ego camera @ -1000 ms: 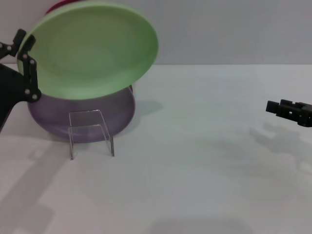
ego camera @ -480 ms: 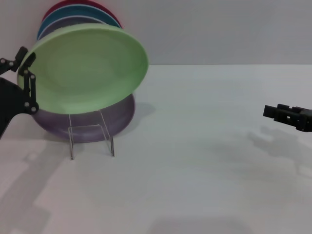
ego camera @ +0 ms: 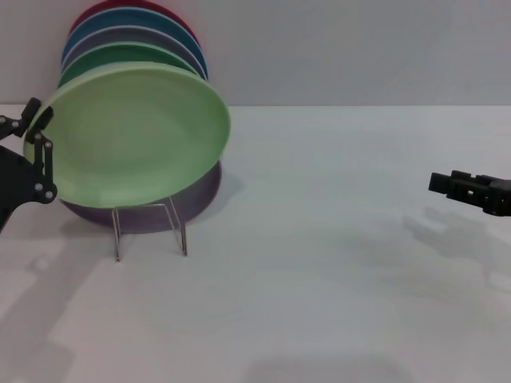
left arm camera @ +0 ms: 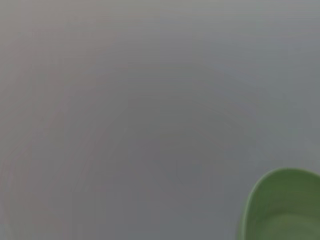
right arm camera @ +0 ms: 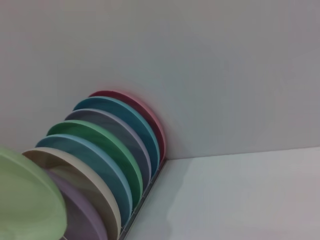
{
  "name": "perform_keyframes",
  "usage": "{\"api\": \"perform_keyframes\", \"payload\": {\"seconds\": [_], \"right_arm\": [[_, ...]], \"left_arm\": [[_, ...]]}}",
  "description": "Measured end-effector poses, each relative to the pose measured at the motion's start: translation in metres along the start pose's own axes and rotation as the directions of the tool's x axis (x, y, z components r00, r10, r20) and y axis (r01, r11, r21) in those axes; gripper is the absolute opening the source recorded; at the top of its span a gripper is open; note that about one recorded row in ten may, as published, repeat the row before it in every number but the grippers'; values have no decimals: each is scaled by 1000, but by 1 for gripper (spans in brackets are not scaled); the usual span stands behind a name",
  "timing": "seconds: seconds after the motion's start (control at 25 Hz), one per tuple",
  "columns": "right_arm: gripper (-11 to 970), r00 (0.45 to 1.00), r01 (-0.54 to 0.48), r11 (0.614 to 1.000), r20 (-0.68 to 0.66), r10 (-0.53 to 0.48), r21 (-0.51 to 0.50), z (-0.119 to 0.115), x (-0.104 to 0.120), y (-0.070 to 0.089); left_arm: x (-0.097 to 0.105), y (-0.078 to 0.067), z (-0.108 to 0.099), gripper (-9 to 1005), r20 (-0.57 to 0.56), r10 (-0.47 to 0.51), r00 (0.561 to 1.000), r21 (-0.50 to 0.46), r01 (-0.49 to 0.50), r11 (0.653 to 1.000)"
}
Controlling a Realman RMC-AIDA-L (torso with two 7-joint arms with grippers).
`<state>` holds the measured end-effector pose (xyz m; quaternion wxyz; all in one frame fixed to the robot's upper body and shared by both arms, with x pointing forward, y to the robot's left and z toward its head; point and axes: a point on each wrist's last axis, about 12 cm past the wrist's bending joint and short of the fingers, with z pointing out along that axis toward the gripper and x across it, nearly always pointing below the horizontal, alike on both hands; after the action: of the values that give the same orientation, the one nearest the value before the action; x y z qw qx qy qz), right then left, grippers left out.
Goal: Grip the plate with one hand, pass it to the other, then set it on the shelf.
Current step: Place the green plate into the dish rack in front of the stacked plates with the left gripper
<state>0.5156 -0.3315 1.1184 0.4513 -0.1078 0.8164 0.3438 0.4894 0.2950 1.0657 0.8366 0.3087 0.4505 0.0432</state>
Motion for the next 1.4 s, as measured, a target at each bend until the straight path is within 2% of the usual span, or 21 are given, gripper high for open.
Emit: {"api": "perform_keyframes", "payload": {"seconds": [0.48,0.84,1.08,1.4], "right_arm": [[558,1000,5,1000,2,-5,-2,0,-1,0],[558,1000,9,1000,1,-9,-7,2,-3,1],[558,1000,10,1000,-2,-10,-16,2,-3,2],[557,1000,8,1000,-3,-8,-16,1,-2,2]], "left_arm": [[4,-5,0,139,-39,7,999,22,-6,1000],[10,-22,5,153,-111,117,987,50,-112,992],[14,-24,5,162,-143,126,982,61,-118,991],[12,-28,-2,261,-138,166,976,77,-157,985]]}}
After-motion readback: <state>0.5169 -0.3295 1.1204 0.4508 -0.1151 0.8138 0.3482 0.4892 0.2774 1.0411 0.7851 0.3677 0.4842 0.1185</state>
